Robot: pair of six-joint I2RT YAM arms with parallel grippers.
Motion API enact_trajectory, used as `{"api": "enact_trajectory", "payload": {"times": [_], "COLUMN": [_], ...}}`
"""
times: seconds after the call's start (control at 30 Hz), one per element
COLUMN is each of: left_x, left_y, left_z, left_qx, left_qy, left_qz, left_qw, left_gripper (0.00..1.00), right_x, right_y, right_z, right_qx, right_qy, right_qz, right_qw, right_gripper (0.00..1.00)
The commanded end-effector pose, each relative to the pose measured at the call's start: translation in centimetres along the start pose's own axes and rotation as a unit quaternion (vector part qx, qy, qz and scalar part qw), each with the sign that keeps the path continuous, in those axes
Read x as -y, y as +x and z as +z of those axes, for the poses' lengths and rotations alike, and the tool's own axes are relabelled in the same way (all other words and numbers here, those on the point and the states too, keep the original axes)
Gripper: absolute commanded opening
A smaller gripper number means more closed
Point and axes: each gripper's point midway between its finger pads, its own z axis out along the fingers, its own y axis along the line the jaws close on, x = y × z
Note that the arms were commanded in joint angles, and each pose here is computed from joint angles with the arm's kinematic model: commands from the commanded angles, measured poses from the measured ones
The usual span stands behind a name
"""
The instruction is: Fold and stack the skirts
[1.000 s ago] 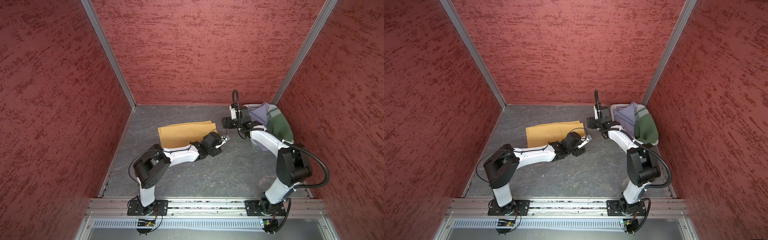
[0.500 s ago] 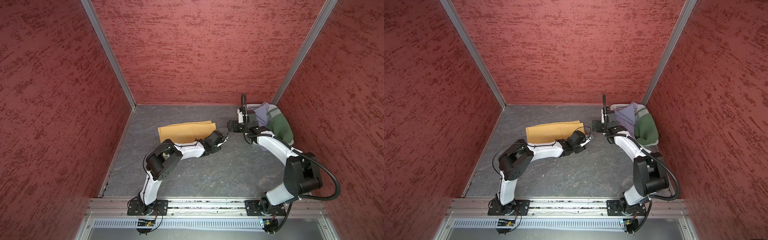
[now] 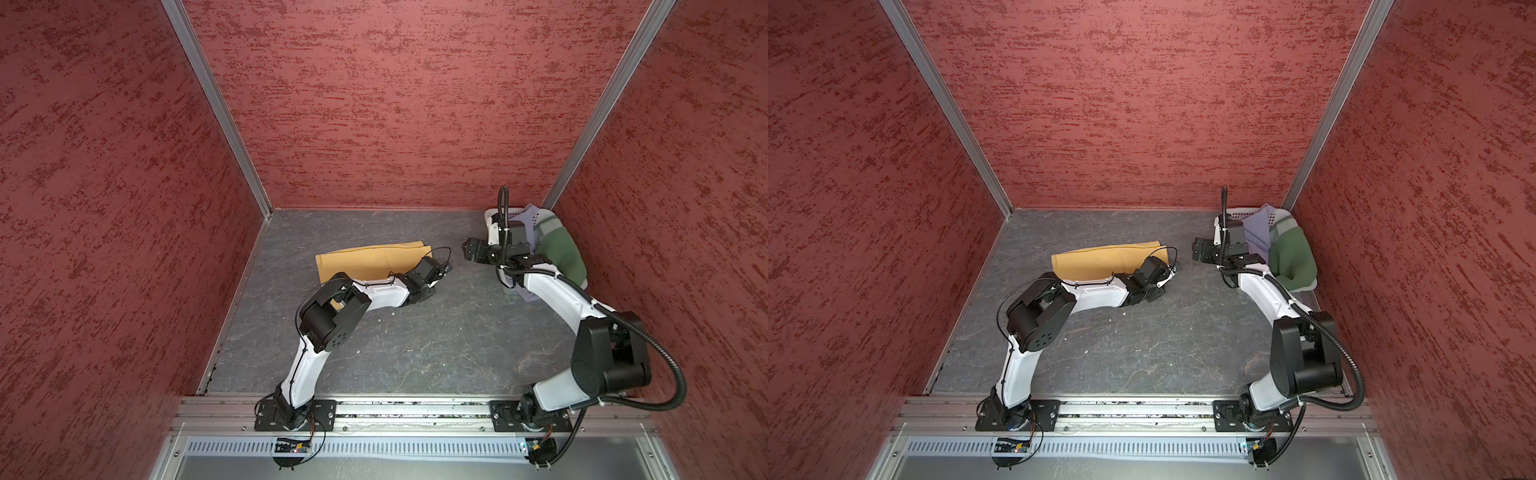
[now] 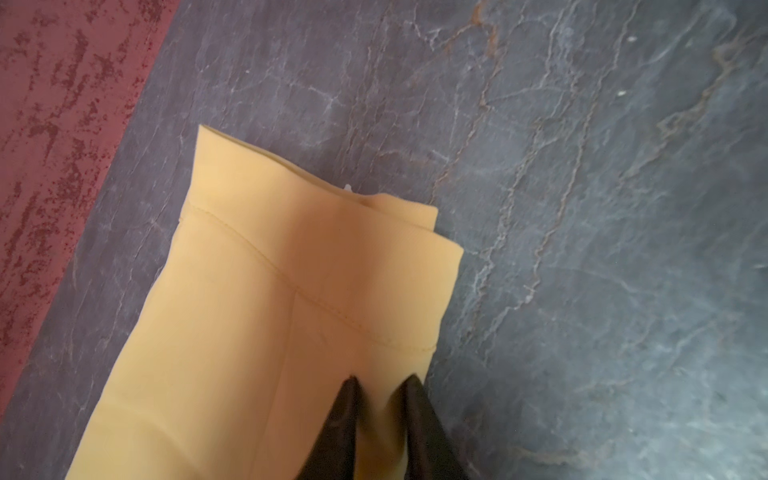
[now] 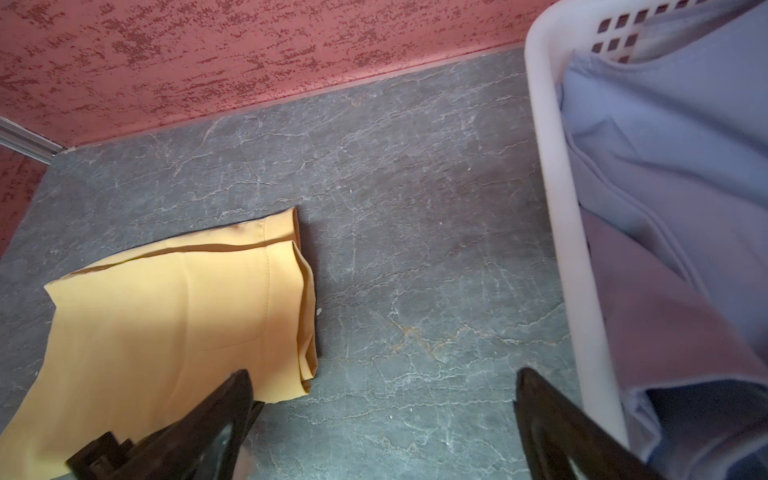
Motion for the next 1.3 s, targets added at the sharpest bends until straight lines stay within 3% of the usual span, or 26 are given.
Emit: {"api": "enact_trajectory", "payload": {"times": [0.0, 0.13, 0.33, 0.67, 1.0, 1.27], "left_x": [-0.1, -0.6, -1.9, -2.6, 0.0, 2.0], "left_y": [1.2, 1.5, 0.3, -2.2, -3.9, -4.9], "left_z": [0.9, 0.7, -1.0, -5.0, -6.8, -7.4], "left_qx": [-0.023, -0.018, 0.037, 0.127, 0.148, 0.156], "left_qy": [0.008, 0.02, 0.034, 0.071, 0.086, 0.091], "left_qz": [-0.014, -0.039, -0.084, -0.135, -0.113, -0.103], "left_qw": [1.0, 0.999, 0.995, 0.98, 0.979, 0.978], "left_gripper": [0.12, 0.0, 0.0, 0.0, 0.0, 0.0], "right_x": [-1.2, -1.4, -2.4, -3.7, -4.6, -4.8], "right_y": [-0.7, -0.5, 0.2, 1.4, 4.0, 8.0], "right_z": [-0.7, -0.4, -0.3, 1.6, 4.5, 6.9], "right_qx": [0.014, 0.013, 0.002, -0.052, -0.079, -0.128], "right_qy": [-0.034, -0.044, -0.078, -0.105, -0.118, -0.108], "right_qz": [0.005, 0.005, 0.019, 0.074, 0.16, 0.18], "right_qw": [0.999, 0.999, 0.997, 0.99, 0.977, 0.969], "right_gripper": [0.99, 0.98, 0.88, 0.85, 0.88, 0.85]}}
